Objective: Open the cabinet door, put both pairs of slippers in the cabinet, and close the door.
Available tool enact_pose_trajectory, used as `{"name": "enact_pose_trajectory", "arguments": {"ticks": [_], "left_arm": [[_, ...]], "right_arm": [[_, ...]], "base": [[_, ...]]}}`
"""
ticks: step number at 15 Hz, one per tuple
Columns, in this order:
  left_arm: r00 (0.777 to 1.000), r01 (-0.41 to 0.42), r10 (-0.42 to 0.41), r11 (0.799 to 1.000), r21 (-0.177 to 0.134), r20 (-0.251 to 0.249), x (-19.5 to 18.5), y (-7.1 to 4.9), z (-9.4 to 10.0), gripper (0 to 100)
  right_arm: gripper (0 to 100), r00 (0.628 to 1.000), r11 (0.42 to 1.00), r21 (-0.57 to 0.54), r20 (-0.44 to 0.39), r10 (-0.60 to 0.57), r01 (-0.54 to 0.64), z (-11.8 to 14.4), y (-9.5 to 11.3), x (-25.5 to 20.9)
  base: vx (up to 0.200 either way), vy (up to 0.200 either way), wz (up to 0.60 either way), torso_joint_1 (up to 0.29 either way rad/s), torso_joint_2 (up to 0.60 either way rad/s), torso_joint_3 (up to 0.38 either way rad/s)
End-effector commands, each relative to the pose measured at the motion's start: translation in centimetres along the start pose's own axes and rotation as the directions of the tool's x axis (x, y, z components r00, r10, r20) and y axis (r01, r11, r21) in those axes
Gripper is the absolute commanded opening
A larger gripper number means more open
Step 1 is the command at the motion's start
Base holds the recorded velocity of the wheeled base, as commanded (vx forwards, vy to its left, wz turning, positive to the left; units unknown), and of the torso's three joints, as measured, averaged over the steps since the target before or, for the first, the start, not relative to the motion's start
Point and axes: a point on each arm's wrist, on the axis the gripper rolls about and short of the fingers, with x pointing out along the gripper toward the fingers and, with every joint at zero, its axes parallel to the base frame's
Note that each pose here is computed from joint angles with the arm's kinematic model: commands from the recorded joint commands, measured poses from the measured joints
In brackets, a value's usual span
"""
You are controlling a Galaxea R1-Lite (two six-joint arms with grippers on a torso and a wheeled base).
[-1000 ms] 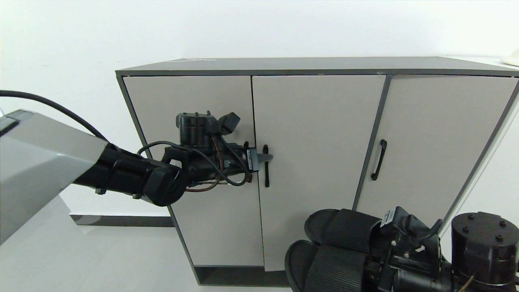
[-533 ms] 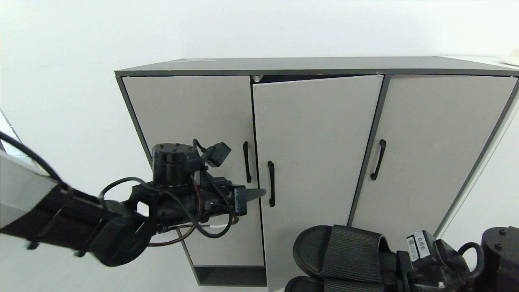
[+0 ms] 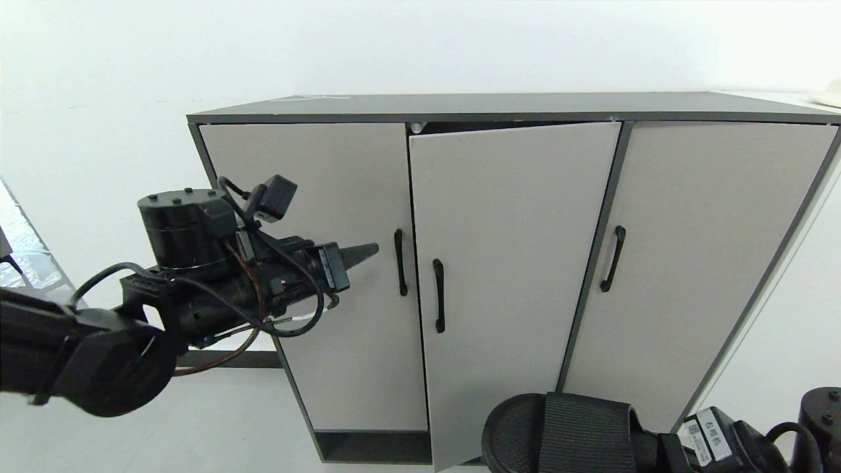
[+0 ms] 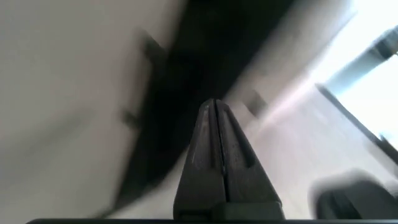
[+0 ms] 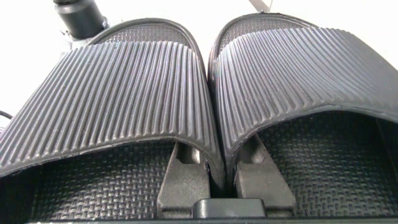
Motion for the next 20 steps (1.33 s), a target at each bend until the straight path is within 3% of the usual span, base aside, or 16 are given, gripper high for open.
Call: {"name": "enact_pose_trajectory", "arguments": {"ticks": [1,2,4,8,10,12,16,18,20], "left_arm": [[0.998,-0.055,0.055,0.998,0.040,0.011,4.3,2.7,-0.7,0],[0.998,-0.056,0.056,0.997,0.059,-0.002,4.9,2.9,-1.1,0],[0.999,-0.020,0.022,0.999,0.051,-0.044,5.5,1.6,-1.6,0],[0.999,0.019,-0.016,0.998,0.055,-0.050,6.7,1.1,-1.4,0],[0.996,0.018,-0.014,0.999,0.043,-0.086,7.2,0.8,-1.3,0],[0.996,0.032,-0.028,0.998,0.045,-0.088,7.6,0.5,-1.3,0],[0.990,0.098,-0.093,0.994,0.048,-0.108,8.1,-1.6,-2.2,0],[0.979,0.186,-0.180,0.981,0.057,-0.094,8.0,-2.7,-2.5,0],[0.972,0.223,-0.219,0.973,0.050,-0.083,8.0,-3.8,-3.1,0]], "right_arm": [[0,1.000,1.000,0.000,-0.004,0.002,-0.002,-0.1,0.0,0.0],[0,1.000,1.000,-0.009,-0.004,0.002,-0.002,-0.1,0.0,0.0],[0,1.000,1.000,-0.012,-0.009,0.003,-0.003,-0.2,0.0,0.1],[0,1.000,1.000,-0.014,-0.010,0.003,-0.003,-0.2,0.0,0.1],[0,1.000,1.000,-0.019,-0.008,0.003,-0.003,-0.1,0.0,0.0],[0,1.000,1.000,-0.024,-0.017,0.004,-0.005,-0.3,0.0,0.1],[0,1.000,1.000,-0.025,-0.019,0.004,-0.005,-0.3,0.0,0.1],[0,1.000,0.998,-0.063,-0.023,0.002,-0.003,-0.3,0.0,0.1],[0,1.000,0.997,-0.073,-0.016,0.001,-0.002,-0.2,0.1,0.0]], "base": [[0.000,0.000,0.00,0.000,0.00,0.000],[0.000,0.000,0.00,0.000,0.00,0.000],[0.000,0.000,0.00,0.000,0.00,0.000],[0.000,0.000,0.00,0.000,0.00,0.000],[0.000,0.000,0.00,0.000,0.00,0.000],[0.000,0.000,0.00,0.000,0.00,0.000],[-0.100,0.000,0.00,0.001,0.00,0.001],[-0.200,0.000,0.00,0.005,0.00,0.002],[-0.200,0.000,0.00,0.005,0.00,0.000]]}}
